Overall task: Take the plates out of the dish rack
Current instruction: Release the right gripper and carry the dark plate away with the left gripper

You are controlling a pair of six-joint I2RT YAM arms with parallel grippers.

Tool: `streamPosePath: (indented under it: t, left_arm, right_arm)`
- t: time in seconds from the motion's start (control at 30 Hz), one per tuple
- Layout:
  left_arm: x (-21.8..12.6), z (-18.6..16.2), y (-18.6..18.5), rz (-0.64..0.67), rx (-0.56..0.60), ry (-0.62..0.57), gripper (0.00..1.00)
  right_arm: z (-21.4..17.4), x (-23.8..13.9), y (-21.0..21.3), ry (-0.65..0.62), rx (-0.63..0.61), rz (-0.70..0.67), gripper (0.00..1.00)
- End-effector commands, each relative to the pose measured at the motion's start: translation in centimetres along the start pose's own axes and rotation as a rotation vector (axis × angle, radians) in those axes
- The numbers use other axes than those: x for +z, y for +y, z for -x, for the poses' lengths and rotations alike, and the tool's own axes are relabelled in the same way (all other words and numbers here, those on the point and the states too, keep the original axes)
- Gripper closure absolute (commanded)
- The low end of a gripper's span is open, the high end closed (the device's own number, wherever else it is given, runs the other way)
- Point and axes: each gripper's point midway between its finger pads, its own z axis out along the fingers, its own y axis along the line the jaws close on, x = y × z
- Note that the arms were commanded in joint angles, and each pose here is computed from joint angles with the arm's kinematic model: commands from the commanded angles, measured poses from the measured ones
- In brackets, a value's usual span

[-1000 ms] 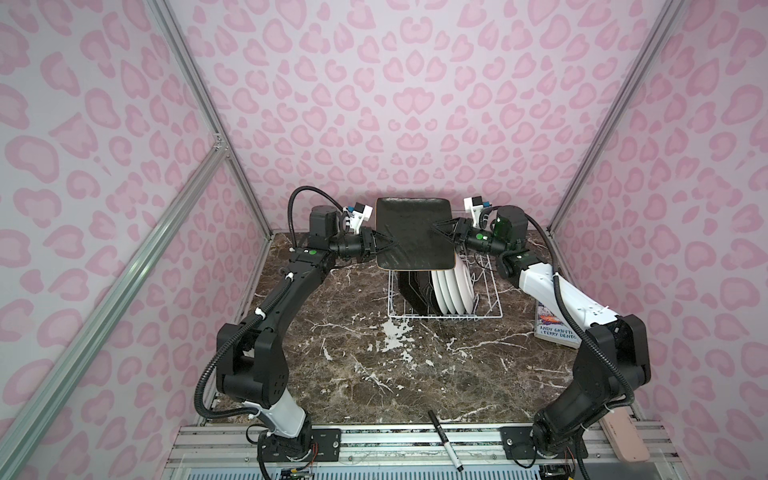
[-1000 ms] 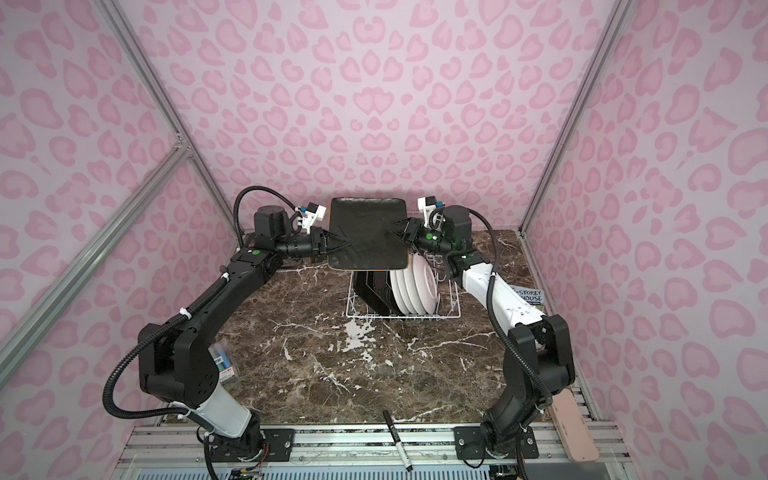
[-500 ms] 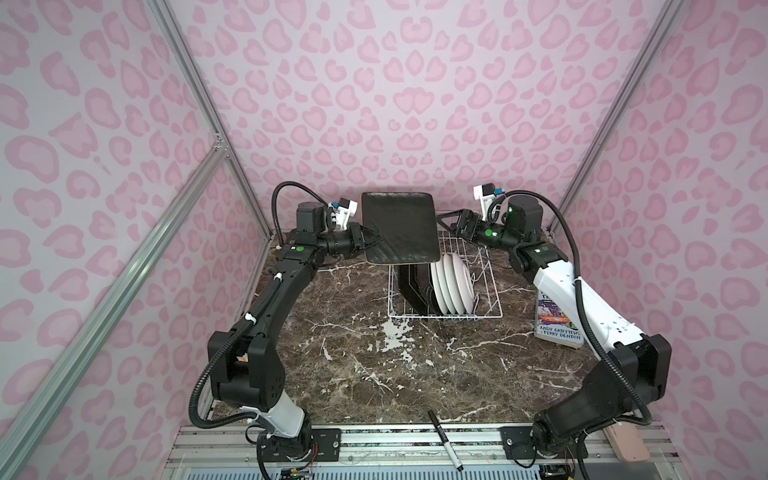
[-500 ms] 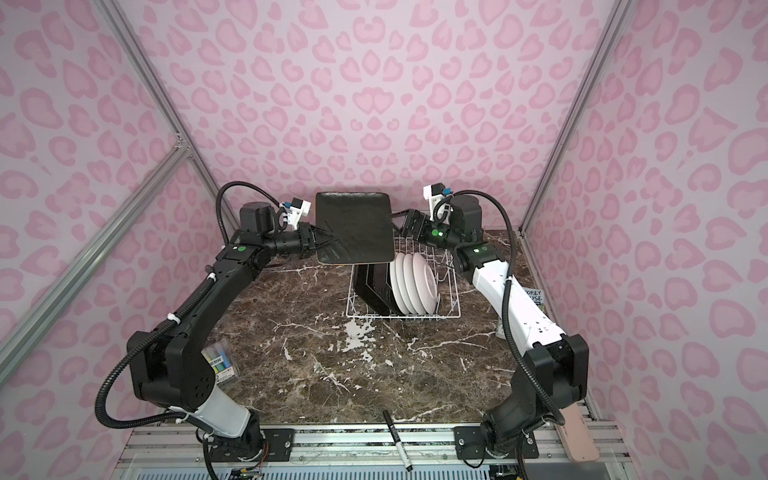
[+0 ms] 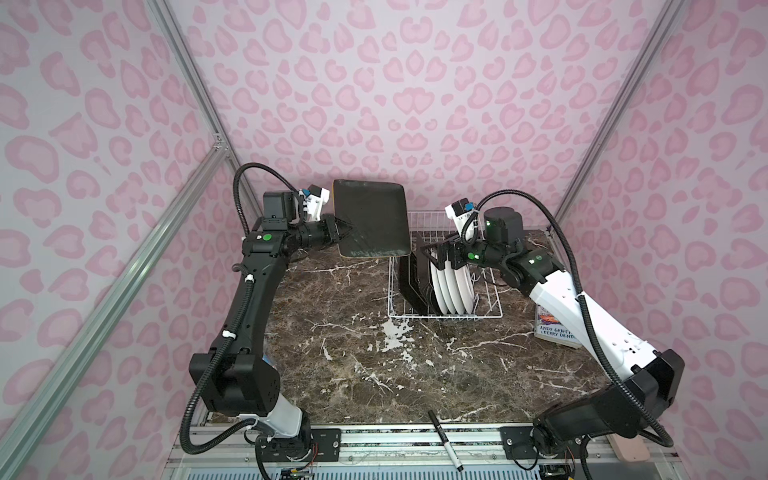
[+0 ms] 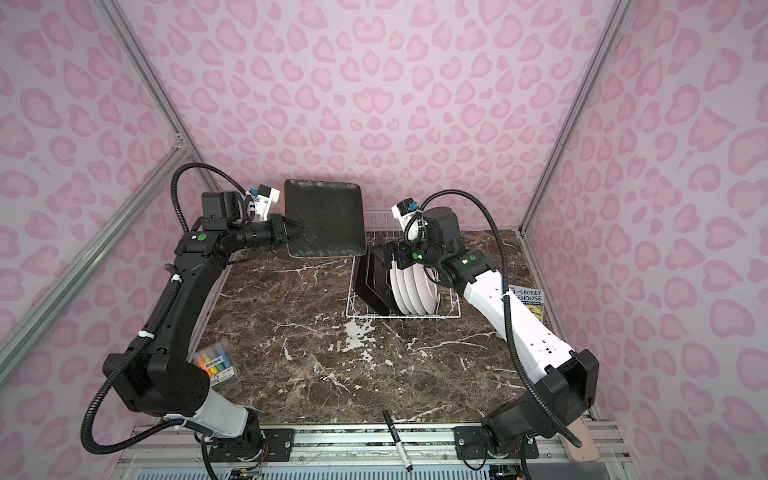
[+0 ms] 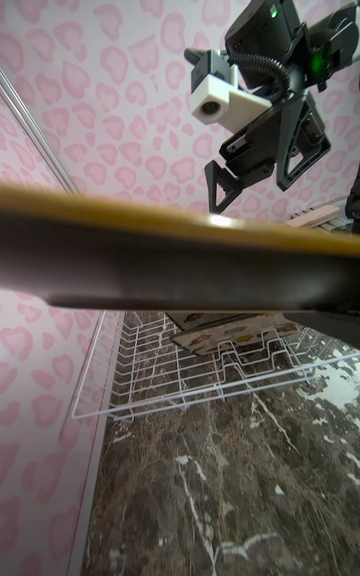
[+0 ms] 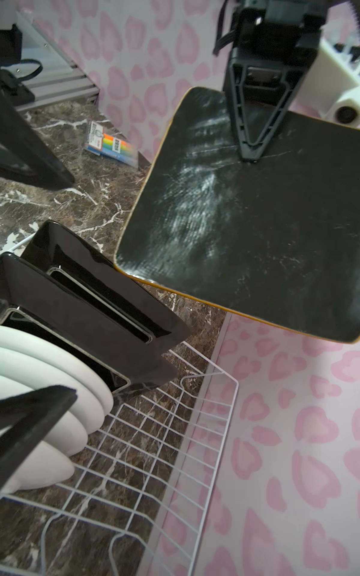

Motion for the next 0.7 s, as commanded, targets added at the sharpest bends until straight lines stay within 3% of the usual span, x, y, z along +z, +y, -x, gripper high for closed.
streamPosePath:
  t: [0.0,0.33,0.67]
  left_arm:
    - [-2.1,0.2,-0.4,0.043,0.107,-0.014,0.96]
    - [-5.3,-0.7,4.7,0.323,0.136,0.022,0.96]
    - [-4.3,-2.0,9.6,0.427,0.126,0.131,0.96]
  right_arm:
    - [-0.5,0.2,-1.1,0.015,-0.113,-0.094,0.01]
    - [-3.3,2.0,1.6,0.086,-0.319,-0.121,0.01]
    - [-4.5,2.6,1.8,0.114,-0.329,-0.116,0.01]
